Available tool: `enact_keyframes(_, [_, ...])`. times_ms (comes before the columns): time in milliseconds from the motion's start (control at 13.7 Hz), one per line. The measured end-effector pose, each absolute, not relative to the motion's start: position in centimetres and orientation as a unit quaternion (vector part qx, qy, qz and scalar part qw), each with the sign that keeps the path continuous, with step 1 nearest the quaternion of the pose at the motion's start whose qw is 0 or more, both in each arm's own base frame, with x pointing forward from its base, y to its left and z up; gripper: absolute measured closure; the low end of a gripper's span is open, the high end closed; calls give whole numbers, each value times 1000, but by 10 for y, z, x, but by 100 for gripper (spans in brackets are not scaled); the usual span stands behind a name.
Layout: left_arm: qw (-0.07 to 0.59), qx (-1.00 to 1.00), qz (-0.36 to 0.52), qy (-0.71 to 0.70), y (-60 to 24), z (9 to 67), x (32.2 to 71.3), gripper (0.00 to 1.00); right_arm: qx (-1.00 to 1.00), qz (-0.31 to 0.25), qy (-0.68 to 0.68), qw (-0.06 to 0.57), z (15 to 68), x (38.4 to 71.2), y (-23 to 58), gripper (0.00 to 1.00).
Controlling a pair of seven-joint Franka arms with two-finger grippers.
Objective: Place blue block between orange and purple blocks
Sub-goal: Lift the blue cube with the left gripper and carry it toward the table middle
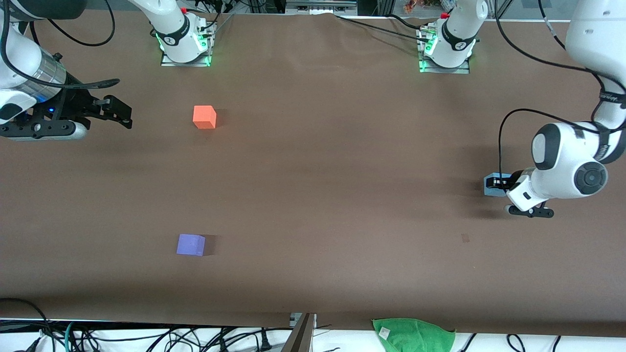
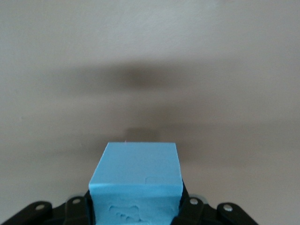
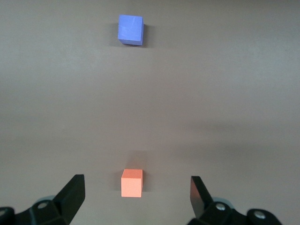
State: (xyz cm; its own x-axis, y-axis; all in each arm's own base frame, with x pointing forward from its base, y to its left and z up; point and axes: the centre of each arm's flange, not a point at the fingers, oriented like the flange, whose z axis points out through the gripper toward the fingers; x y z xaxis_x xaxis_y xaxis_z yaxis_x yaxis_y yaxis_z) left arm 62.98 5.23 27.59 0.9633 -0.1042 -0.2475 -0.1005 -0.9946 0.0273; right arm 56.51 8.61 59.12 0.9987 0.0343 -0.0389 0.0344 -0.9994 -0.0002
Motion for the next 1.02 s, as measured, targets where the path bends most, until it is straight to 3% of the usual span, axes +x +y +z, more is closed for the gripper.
enact_keyframes(146, [12,991,-111,-75,9,334,647,39,1000,-19,17,0,591,565,86,0])
enact_keyframes(293, [28,990,-99,-92,-32,356,651,39,1000,-18,18,0,593,565,87,0])
enact_keyframes(512, [65,988,-102,-97,-104,361,644,39,1000,-16,18,0,594,565,87,0])
enact_keyframes(1024, [55,993,-99,-44,-319,340,584,39,1000,-16,18,0,594,565,87,0])
